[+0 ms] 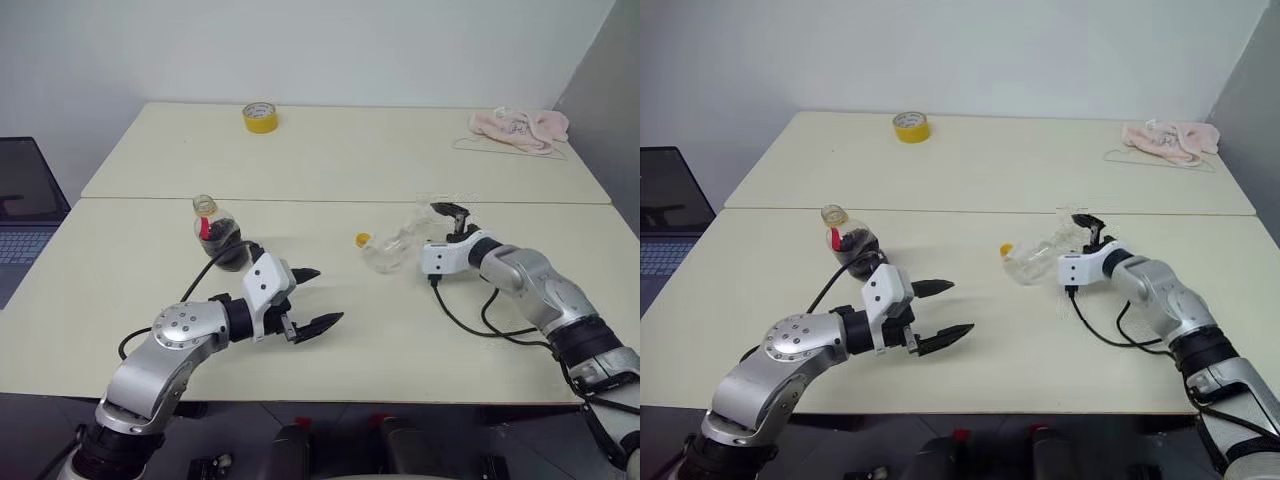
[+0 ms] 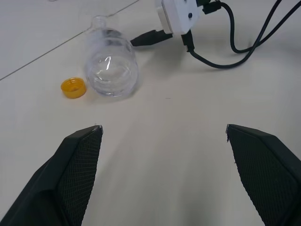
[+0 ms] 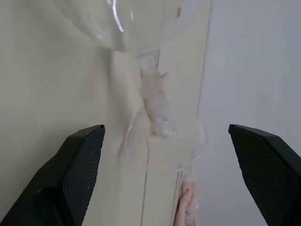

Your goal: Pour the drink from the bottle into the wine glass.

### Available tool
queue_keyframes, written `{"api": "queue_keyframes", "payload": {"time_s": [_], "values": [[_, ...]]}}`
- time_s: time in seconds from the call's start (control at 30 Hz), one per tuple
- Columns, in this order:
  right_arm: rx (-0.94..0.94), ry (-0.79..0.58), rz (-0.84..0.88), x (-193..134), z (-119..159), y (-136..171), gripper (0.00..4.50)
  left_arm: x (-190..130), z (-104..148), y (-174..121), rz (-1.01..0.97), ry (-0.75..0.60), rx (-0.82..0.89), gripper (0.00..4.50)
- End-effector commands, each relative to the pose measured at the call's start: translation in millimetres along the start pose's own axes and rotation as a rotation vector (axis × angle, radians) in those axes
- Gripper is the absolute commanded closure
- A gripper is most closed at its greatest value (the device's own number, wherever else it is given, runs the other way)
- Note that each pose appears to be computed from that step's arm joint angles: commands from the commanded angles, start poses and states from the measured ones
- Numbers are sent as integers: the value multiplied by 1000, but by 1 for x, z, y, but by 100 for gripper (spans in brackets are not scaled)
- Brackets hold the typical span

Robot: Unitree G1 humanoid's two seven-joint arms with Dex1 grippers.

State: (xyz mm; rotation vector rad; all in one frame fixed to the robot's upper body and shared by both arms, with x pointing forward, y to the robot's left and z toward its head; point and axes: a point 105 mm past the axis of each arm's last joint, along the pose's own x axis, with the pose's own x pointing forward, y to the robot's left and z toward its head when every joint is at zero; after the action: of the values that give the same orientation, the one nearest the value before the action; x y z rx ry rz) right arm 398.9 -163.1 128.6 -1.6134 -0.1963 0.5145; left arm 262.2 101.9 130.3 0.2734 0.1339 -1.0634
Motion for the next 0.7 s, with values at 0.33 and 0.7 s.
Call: {"api": "queue_keyframes", "payload": {"time_s": [0.33, 0.7], "values": [[-68, -59, -10, 18, 7, -8, 0, 0, 11, -1, -22, -39, 6, 5], [-76, -64, -21, 44, 16, -8, 0, 1, 15, 2, -24, -38, 11, 5]]}}
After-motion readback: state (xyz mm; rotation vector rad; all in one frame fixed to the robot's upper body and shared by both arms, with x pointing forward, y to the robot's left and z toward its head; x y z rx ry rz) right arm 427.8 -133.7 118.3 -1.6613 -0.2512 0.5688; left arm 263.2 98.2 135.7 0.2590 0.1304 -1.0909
